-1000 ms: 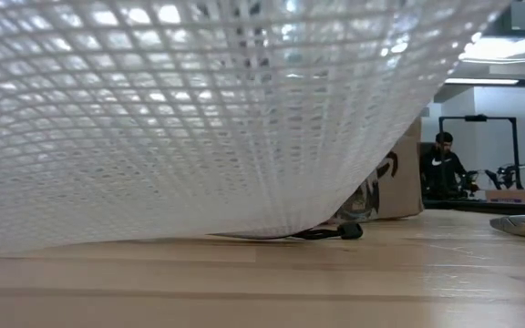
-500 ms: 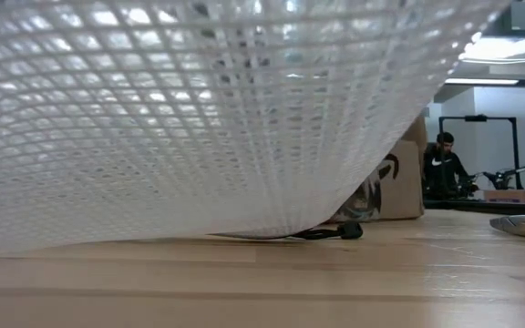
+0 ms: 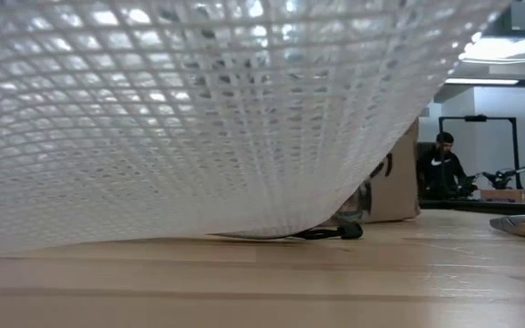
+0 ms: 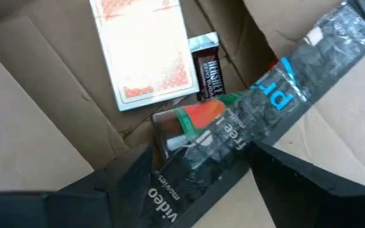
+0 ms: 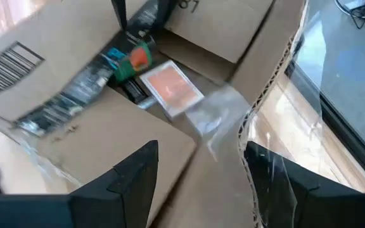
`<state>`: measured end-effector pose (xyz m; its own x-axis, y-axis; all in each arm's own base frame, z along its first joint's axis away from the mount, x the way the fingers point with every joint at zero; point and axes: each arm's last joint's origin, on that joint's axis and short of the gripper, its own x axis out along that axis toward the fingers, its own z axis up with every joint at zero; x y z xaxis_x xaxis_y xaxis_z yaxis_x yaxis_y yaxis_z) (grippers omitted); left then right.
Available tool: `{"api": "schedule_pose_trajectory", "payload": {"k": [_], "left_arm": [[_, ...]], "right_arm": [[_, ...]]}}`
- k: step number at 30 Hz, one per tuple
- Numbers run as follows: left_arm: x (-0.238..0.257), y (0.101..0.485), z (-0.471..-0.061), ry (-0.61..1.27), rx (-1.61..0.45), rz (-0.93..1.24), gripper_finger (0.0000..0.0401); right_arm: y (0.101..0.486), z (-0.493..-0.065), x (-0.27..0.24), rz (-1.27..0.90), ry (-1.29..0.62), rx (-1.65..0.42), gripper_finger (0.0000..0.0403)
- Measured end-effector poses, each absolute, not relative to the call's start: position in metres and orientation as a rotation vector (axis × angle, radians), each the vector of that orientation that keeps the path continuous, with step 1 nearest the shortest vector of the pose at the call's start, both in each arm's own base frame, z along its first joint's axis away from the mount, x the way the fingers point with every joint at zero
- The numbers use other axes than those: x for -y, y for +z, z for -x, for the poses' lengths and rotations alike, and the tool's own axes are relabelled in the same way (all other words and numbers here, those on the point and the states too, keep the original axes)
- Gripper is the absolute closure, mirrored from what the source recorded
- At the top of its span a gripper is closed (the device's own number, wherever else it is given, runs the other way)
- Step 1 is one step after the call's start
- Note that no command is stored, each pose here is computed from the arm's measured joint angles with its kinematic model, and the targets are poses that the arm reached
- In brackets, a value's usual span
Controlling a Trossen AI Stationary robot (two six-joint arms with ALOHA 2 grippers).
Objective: Unpack boxes
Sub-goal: Open the box using the cutter
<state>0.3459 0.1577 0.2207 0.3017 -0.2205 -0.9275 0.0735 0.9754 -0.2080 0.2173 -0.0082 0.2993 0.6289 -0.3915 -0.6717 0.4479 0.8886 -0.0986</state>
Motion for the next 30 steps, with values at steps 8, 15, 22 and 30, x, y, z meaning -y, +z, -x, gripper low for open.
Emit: {"api": "schedule_pose_trajectory", "payload": {"k": [8, 15, 22, 30], "left_arm": [[-0.142, 0.219, -0.346, -0.242, -1.324, 0.091, 0.0387], [-0.134, 0.239, -0.346, -0.164, -1.348, 0.119, 0.0401], [-0.127, 0.303, -0.355, 0.046, -1.315, 0.104, 0.0401], [-0.082, 0.389, -0.343, 0.270, -1.143, 0.067, 0.0401]], "right_arm": [[0.300, -0.218, 0.008, -0.079, -0.481, -0.745, 0.0195], [0.301, -0.218, 0.007, -0.043, -0.459, -0.748, 0.0195], [0.341, -0.225, -0.009, 0.139, -0.272, -0.586, 0.0195], [0.366, -0.245, -0.004, 0.242, -0.209, -0.484, 0.0195]]}}
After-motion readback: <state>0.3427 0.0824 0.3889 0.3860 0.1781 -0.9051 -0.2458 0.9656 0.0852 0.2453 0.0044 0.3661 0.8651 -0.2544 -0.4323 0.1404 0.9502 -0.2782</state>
